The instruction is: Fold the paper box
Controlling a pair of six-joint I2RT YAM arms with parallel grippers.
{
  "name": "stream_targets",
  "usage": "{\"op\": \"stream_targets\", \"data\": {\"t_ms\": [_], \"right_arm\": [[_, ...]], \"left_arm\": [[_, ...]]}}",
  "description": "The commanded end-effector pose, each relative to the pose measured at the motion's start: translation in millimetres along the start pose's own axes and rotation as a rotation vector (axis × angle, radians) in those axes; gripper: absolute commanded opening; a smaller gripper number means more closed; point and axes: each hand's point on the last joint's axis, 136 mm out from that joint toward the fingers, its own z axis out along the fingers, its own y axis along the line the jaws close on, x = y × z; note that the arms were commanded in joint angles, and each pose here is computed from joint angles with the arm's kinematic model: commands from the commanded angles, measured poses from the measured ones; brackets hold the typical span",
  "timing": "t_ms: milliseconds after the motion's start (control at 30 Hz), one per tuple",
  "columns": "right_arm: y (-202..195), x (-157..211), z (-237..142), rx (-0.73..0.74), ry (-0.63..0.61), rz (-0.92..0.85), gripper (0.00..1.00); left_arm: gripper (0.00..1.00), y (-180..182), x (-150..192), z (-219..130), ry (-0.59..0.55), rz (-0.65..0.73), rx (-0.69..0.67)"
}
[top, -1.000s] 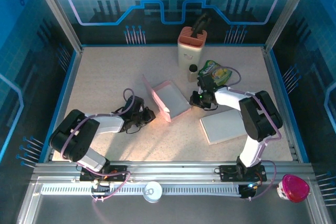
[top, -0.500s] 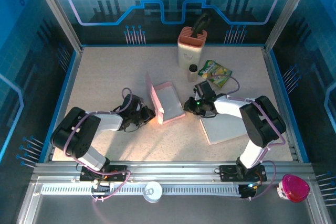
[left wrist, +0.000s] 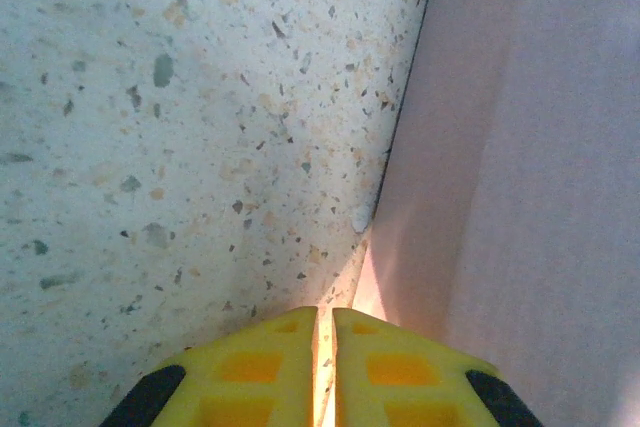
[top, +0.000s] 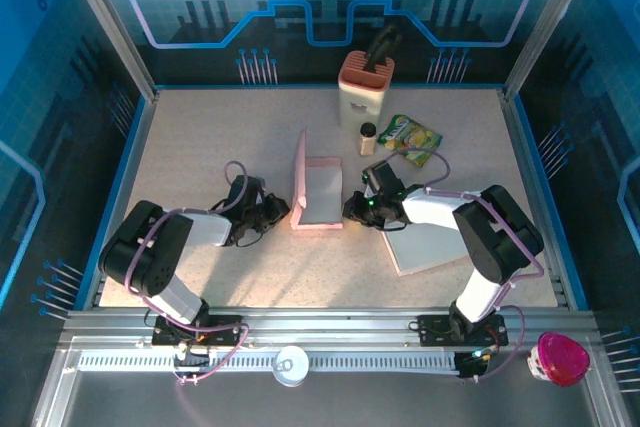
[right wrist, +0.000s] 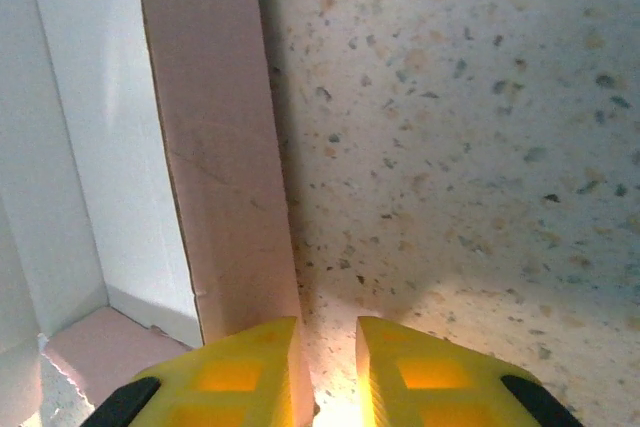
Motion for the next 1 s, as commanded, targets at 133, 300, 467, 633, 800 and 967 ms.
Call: {"op": "stream_targets", "data": {"t_ms": [133, 300, 467, 633, 800, 967], "right_arm": [[15.3, 9.2, 2.7, -0.02, 0.01, -0.018, 0.22], [22.9, 17.0, 2.6, -0.005, -0.021, 0.008, 0.23], [39.2, 35.1, 10.1, -0.007, -0.051, 0.049, 0.25], [58.1, 54.0, 30.5, -0.044, -0.062, 0.113, 0.27], [72.4, 65.3, 40.2, -0.089, -0.104, 0.195, 0.28], [98.8, 73.0, 43.0, -0.125, -0.1, 0.18, 0.32]], "left_arm": [[0.12, -18.0, -14.3, -1.9, 0.003, 0.047, 0.04], [0.12, -9.5, -28.2, -4.6, -0.01, 0.038, -0.008], [0.12, -5.5, -48.3, -2.1, -0.004, 0.069, -0.062], [0.12, -7.2, -64.2, 5.0, 0.02, 0.108, -0.089], [0.11, -22.6, -77.4, 13.5, 0.042, 0.149, -0.064], [0.11, -46.9, -89.1, 19.0, 0.056, 0.191, -0.006]]}}
